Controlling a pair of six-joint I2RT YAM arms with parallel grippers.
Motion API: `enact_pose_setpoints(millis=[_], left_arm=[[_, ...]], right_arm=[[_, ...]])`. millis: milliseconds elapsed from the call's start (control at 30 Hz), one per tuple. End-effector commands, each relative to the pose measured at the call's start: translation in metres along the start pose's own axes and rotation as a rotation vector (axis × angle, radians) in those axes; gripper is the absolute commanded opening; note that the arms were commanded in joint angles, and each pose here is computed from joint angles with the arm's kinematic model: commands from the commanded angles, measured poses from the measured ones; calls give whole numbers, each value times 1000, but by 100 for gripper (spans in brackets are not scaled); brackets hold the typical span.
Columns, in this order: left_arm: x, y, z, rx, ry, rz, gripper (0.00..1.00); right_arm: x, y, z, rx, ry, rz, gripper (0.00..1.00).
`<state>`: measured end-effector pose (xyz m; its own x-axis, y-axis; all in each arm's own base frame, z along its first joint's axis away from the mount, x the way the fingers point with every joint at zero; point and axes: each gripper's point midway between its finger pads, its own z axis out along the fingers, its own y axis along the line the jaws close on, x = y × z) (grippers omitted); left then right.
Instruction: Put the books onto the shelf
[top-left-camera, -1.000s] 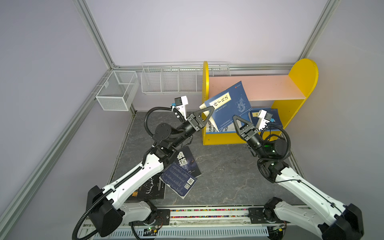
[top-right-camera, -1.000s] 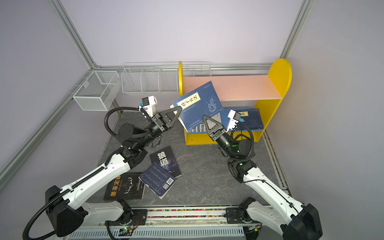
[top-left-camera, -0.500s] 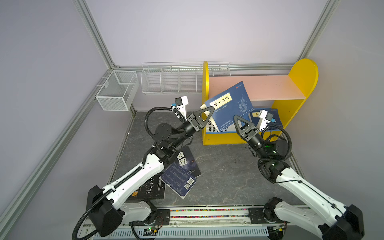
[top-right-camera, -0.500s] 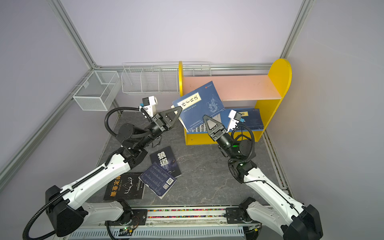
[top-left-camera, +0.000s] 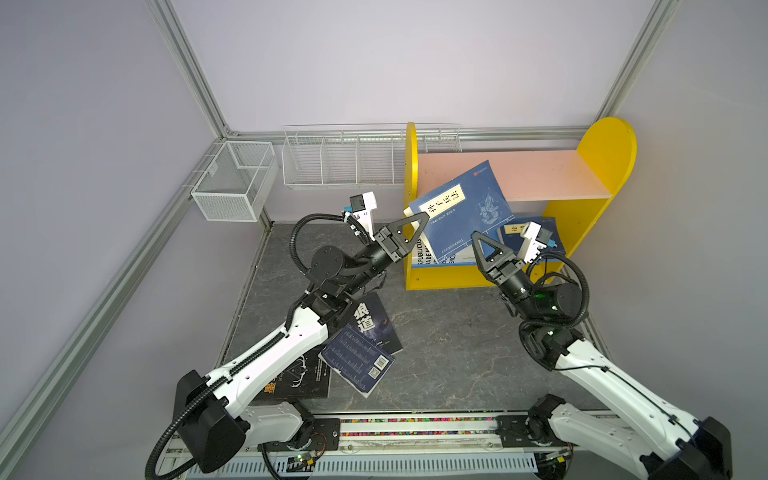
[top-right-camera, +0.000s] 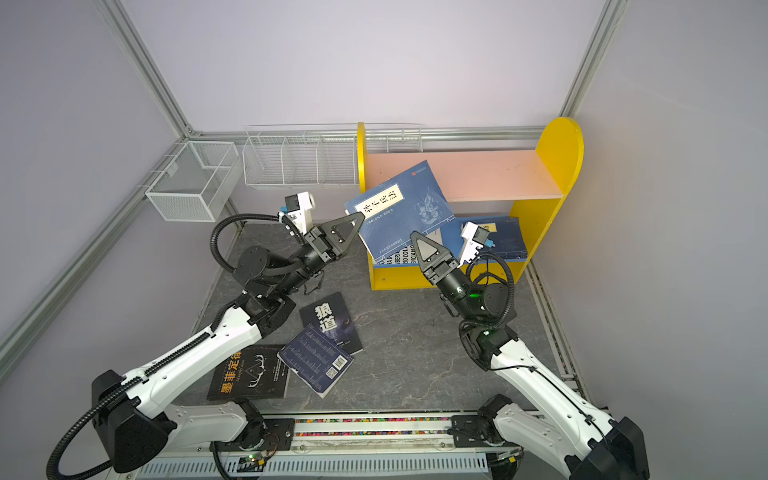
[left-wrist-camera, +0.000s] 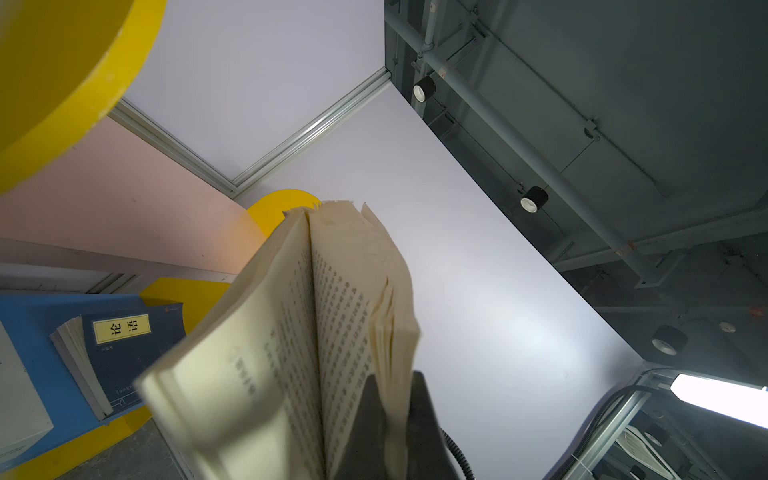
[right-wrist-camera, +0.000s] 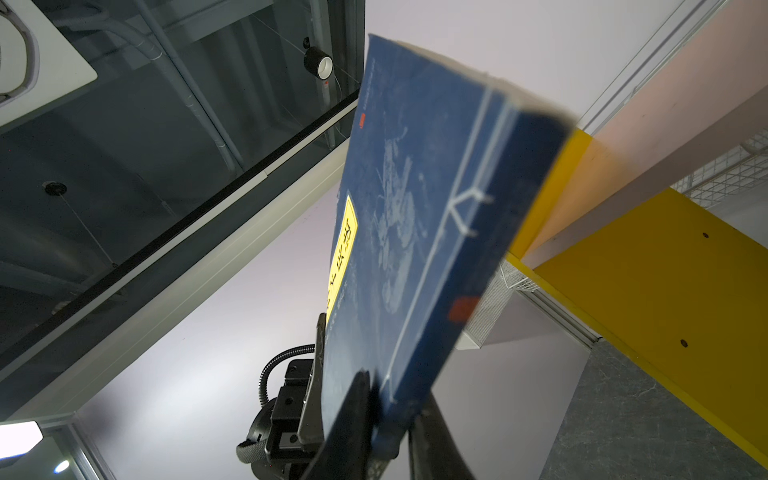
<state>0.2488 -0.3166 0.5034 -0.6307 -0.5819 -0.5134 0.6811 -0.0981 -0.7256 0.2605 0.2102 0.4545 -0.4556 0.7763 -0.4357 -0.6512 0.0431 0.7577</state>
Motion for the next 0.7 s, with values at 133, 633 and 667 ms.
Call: enact_pose_setpoints(millis=[133,633,667], left_arm=[[-3,-4,-6,-23,-12,46,41],[-5,44,-88,-513,21,337,85],[-1,51,-90,-535,40,341,86]], right_arm=[[-13,-17,-19,108,-38,-2,12],[-56,-54,-160,663,-259,-121,6],[-57,-55,-164,682,-270,-128,6]])
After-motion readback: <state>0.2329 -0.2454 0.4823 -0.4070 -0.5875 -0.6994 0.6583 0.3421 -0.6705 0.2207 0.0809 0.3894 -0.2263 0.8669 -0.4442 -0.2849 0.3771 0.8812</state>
